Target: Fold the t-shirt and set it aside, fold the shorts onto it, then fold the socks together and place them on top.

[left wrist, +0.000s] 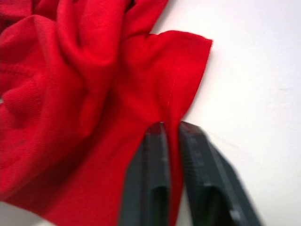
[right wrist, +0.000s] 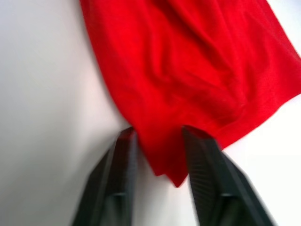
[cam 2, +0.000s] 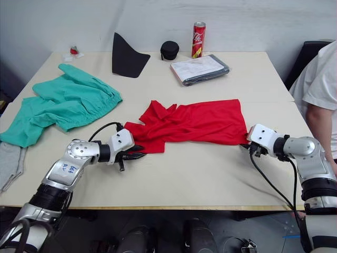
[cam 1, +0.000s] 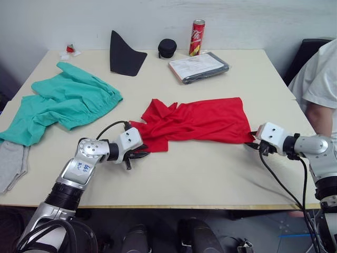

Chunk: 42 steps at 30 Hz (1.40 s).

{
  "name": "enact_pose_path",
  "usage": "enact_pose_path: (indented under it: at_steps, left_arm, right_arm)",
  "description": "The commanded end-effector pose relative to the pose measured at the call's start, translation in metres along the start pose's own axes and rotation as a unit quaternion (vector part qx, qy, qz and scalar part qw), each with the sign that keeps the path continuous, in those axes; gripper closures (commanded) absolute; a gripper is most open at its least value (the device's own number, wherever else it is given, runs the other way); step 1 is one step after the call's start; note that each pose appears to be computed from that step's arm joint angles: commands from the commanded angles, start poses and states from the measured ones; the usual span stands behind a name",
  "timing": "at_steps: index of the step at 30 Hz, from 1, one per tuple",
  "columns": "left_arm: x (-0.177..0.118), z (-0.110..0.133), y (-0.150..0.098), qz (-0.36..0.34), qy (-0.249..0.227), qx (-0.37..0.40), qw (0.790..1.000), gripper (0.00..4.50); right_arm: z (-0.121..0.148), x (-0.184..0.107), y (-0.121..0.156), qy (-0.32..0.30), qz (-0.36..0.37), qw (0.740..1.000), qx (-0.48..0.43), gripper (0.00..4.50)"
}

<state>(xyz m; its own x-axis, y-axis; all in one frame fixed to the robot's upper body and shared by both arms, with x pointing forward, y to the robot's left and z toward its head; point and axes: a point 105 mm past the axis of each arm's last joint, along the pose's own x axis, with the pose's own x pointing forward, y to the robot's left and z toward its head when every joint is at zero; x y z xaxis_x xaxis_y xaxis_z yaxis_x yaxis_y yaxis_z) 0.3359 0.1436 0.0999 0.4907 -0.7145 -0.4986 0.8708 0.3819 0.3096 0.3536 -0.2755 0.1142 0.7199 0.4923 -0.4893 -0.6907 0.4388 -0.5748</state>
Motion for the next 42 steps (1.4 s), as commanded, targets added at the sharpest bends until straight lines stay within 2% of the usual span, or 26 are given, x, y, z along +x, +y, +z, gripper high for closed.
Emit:
enact_pose_path:
  at_steps: [1, 8, 10, 12, 17, 20, 23, 27, 31, 33, 35, 36, 39, 42]
  left_arm:
    - [-0.006, -0.012, -0.001, -0.009, 0.021, -0.023, 0.999, 4.5]
    - [-0.027, -0.001, 0.014, 0.002, -0.031, -0.051, 0.998, 4.5]
    - [-0.034, 0.007, 0.019, 0.003, -0.056, -0.057, 0.997, 4.5]
    - [-0.045, 0.021, 0.026, 0.014, -0.1, -0.078, 0.992, 4.5]
    - [-0.081, 0.05, 0.035, 0.004, -0.193, -0.163, 0.968, 4.5]
    - [-0.104, 0.063, 0.042, -0.01, -0.238, -0.22, 0.946, 4.5]
    - [-0.12, 0.074, 0.061, 0.011, -0.282, -0.275, 0.919, 4.5]
    - [-0.124, 0.07, 0.079, 0.038, -0.289, -0.332, 0.897, 4.5]
    - [-0.117, 0.052, 0.086, 0.061, -0.261, -0.37, 0.89, 4.5]
    - [-0.116, 0.048, 0.09, 0.068, -0.262, -0.391, 0.88, 4.5]
    - [-0.116, 0.044, 0.091, 0.077, -0.254, -0.393, 0.881, 4.5]
    - [-0.116, 0.042, 0.092, 0.085, -0.249, -0.388, 0.884, 4.5]
    - [-0.119, 0.041, 0.091, 0.092, -0.236, -0.34, 0.906, 4.5]
    - [-0.127, 0.043, 0.062, 0.033, -0.21, -0.252, 0.944, 4.5]
  right_arm:
    - [0.001, -0.01, -0.006, -0.002, -0.015, 1.0, 0.013, 4.43]
    - [0.016, -0.022, -0.021, -0.028, -0.04, 0.998, 0.036, 4.47]
    - [0.023, -0.028, -0.024, -0.046, -0.041, 0.997, 0.051, 4.47]
    - [0.034, -0.036, -0.032, -0.071, -0.053, 0.993, 0.077, 4.47]
    - [0.066, -0.056, -0.052, -0.137, -0.051, 0.966, 0.213, 4.47]
    - [0.087, -0.069, -0.06, -0.177, -0.027, 0.942, 0.283, 4.47]
    - [0.1, -0.077, -0.071, -0.197, -0.017, 0.914, 0.355, 4.47]
    - [0.101, -0.076, -0.075, -0.192, -0.008, 0.883, 0.428, 4.47]
    - [0.093, -0.064, -0.072, -0.172, -0.01, 0.856, 0.487, 4.47]
    - [0.088, -0.06, -0.074, -0.171, -0.026, 0.837, 0.519, 4.47]
    - [0.083, -0.057, -0.074, -0.165, -0.036, 0.828, 0.535, 4.47]
    - [0.082, -0.056, -0.073, -0.161, -0.04, 0.834, 0.526, 4.47]
    - [0.088, -0.058, -0.058, -0.168, -0.018, 0.877, 0.45, 4.47]
    - [0.091, -0.065, -0.01, -0.132, 0.08, 0.934, 0.322, 4.47]
